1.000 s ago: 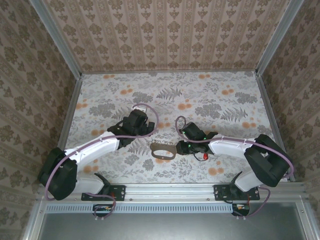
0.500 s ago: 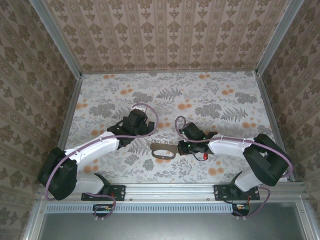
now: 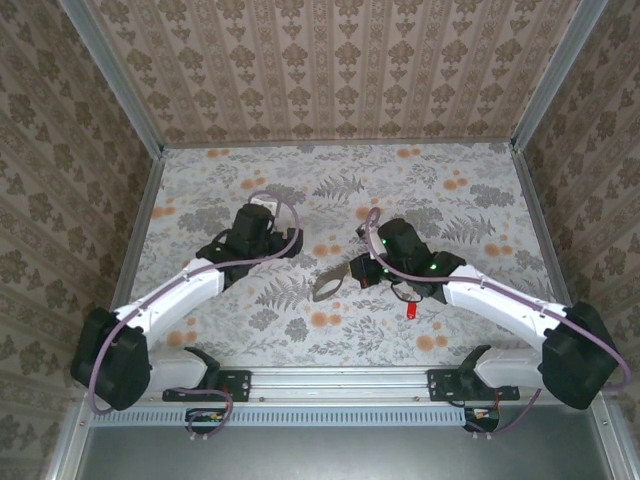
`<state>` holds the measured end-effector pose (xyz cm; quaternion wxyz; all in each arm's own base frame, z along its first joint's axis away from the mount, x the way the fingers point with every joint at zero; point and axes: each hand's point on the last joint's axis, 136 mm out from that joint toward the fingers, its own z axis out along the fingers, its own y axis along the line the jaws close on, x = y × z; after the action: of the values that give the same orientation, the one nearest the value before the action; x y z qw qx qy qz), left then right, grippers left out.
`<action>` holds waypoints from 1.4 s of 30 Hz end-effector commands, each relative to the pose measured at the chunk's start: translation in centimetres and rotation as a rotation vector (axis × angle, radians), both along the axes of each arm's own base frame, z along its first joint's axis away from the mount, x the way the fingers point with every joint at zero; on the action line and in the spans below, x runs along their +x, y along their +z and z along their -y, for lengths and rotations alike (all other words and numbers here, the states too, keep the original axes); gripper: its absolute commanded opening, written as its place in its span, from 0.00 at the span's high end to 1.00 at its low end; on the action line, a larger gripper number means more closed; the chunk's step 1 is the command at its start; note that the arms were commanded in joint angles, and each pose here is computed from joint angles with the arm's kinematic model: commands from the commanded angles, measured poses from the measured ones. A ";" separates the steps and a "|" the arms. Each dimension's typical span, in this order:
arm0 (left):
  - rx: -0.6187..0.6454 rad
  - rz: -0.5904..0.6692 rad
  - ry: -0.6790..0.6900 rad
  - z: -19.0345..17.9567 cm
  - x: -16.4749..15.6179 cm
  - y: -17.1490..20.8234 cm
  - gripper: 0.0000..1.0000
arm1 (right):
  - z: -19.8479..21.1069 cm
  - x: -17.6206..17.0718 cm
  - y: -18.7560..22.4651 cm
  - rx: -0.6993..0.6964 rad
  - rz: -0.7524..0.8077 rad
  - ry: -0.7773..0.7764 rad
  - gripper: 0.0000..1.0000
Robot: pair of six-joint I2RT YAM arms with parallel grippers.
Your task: Put the keys on the keyring
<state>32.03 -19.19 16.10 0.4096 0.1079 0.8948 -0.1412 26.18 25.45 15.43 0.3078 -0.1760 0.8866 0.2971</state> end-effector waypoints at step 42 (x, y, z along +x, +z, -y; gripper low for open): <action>-0.504 0.103 -0.896 13.5 -5.8 10.4 0.53 | -0.4 3.7 10.3 0.370 0.223 0.333 1.00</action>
<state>26.89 -32.08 25.14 0.3586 0.3572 0.7091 -0.4910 29.81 25.49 24.03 0.3662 -0.2770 0.7560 0.4664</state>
